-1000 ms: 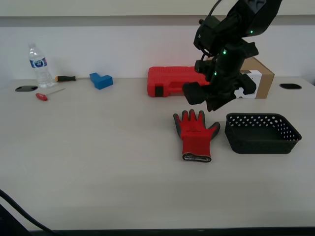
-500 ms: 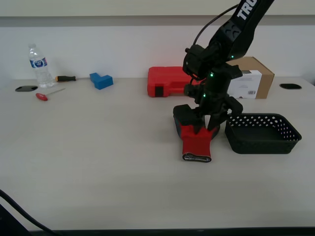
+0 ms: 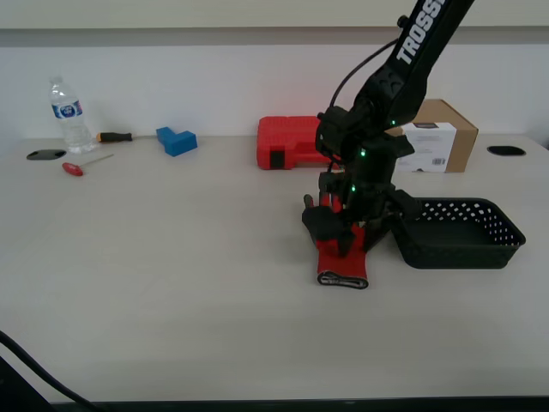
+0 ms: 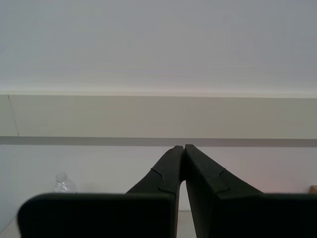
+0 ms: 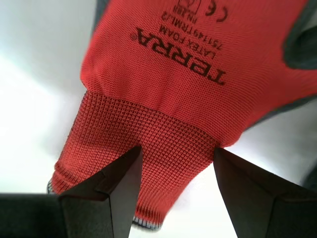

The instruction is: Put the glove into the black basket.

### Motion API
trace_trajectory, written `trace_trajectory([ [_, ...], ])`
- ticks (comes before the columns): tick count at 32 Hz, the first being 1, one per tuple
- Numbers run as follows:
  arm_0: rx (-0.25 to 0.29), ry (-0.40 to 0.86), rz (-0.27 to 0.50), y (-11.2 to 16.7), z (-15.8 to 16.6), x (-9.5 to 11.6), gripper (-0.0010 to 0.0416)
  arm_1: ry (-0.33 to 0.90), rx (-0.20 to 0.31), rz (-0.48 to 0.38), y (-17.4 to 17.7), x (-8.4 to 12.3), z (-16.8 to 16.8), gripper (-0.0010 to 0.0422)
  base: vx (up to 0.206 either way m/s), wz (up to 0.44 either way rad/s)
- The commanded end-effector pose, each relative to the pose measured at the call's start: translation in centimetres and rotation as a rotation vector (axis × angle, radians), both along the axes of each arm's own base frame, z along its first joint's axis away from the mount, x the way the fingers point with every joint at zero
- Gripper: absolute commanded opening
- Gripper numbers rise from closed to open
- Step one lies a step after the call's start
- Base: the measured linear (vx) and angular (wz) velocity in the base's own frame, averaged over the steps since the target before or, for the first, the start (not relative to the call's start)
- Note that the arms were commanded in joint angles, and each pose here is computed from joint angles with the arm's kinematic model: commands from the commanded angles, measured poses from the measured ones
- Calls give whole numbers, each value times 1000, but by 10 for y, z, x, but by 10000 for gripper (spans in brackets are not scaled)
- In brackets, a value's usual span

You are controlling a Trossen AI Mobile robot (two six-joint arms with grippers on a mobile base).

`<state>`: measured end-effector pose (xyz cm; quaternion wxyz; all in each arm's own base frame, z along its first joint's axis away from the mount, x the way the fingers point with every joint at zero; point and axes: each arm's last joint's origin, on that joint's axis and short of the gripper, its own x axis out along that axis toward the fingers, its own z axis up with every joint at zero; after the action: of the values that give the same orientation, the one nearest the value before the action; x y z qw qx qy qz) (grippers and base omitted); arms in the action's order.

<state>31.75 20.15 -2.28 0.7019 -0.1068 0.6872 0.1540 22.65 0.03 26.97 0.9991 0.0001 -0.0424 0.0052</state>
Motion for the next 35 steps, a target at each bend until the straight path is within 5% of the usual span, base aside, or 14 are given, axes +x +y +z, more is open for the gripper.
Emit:
trace_trajectory([
  [1, -6, 55, -1, -2, -15, -6, 199, -6, 0, 1, 0, 0, 1, 0, 0, 0],
  [6, 11, 90, -10, -3, -23, -9, 194, -5, 0, 1, 0, 0, 1, 0, 0, 0],
  [10, 60, 90, -8, 2, -18, -3, 144, -5, 0, 1, 0, 0, 1, 0, 0, 0],
  [15, 76, 77, 4, 5, -15, 1, 1, -5, 0, 1, 0, 0, 1, 0, 0, 0],
  [26, 141, 90, 19, 9, -8, 2, -1, -5, 0, 1, 0, 0, 1, 0, 0, 0],
  [35, 170, -146, 20, 12, 91, 14, -1, -5, 0, 0, 0, 0, 1, 0, 0, 0],
])
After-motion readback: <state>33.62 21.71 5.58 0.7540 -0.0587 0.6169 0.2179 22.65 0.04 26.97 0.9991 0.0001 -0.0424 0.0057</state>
